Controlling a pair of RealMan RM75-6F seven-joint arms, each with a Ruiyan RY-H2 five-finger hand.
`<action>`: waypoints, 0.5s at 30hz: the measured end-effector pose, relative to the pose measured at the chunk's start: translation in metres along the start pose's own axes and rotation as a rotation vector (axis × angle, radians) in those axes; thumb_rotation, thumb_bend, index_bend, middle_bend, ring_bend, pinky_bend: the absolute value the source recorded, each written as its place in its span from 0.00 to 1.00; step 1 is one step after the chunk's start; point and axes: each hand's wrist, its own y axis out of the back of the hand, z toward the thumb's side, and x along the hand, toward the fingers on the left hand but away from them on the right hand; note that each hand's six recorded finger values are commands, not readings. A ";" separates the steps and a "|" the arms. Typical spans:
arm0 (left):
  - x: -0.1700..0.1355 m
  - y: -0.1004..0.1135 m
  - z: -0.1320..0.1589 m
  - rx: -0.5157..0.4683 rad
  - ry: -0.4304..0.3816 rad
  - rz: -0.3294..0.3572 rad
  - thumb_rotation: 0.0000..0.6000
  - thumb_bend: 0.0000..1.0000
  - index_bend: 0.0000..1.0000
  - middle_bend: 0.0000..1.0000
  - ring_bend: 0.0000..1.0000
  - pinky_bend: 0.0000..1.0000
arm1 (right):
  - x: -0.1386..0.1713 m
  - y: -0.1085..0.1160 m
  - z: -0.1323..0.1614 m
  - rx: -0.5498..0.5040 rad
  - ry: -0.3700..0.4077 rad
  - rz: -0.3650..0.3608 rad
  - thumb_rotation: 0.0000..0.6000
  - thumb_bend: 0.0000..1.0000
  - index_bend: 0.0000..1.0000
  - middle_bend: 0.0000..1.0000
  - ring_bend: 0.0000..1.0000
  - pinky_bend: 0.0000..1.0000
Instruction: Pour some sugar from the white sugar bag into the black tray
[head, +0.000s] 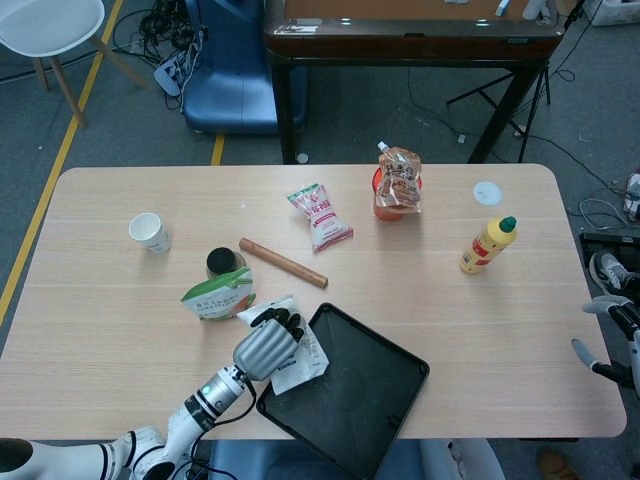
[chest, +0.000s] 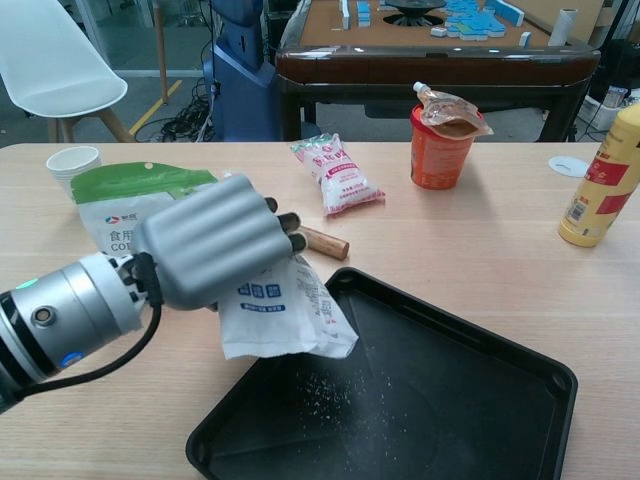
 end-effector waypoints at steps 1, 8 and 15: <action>0.001 -0.001 -0.003 -0.035 0.013 -0.007 1.00 0.22 0.43 0.66 0.63 0.72 | 0.000 0.000 0.000 0.000 0.000 0.000 1.00 0.23 0.40 0.37 0.22 0.24; 0.005 -0.011 -0.027 -0.311 0.116 -0.081 1.00 0.22 0.43 0.66 0.63 0.72 | -0.001 -0.002 0.000 -0.002 -0.003 0.005 1.00 0.23 0.40 0.37 0.22 0.24; -0.001 -0.022 -0.049 -0.536 0.203 -0.144 1.00 0.22 0.43 0.66 0.63 0.72 | -0.005 -0.005 0.002 -0.005 0.005 0.012 1.00 0.23 0.40 0.37 0.22 0.24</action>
